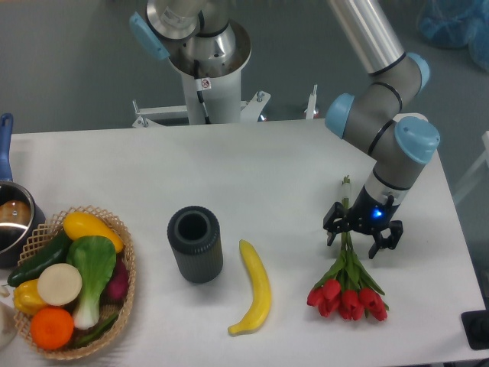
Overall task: Pick up the flowers from the table
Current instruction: 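Move the open gripper down over the tulip stems, then lower the gripper onto the stems and close it, then lift the grasped red tulip bundle up off the table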
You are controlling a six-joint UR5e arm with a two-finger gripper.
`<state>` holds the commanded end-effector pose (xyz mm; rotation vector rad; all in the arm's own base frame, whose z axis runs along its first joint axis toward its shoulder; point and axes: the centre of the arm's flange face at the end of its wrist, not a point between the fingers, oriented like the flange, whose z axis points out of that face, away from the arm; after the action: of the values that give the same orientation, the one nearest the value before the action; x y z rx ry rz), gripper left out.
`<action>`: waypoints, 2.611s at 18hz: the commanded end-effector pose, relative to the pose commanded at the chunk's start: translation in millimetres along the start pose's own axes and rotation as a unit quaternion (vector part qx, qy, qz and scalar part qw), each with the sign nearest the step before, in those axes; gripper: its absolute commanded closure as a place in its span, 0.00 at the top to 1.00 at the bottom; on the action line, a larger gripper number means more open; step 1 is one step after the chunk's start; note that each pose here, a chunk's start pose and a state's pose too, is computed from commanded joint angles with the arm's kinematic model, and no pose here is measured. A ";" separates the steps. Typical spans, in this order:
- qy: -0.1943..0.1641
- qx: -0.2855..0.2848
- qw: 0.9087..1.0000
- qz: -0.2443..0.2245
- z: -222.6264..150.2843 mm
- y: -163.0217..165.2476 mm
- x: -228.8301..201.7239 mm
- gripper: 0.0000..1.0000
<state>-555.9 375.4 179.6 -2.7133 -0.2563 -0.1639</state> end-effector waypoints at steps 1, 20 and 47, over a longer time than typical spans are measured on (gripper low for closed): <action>0.000 0.000 1.000 0.002 1.4 -1.7 0.3 1.00; 0.005 -0.003 1.000 0.000 11.4 -3.7 3.1 0.42; -0.052 0.216 0.975 -0.015 -195.1 -26.5 -27.8 0.25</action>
<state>-603.4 315.4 363.1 -2.2888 -0.3211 0.0261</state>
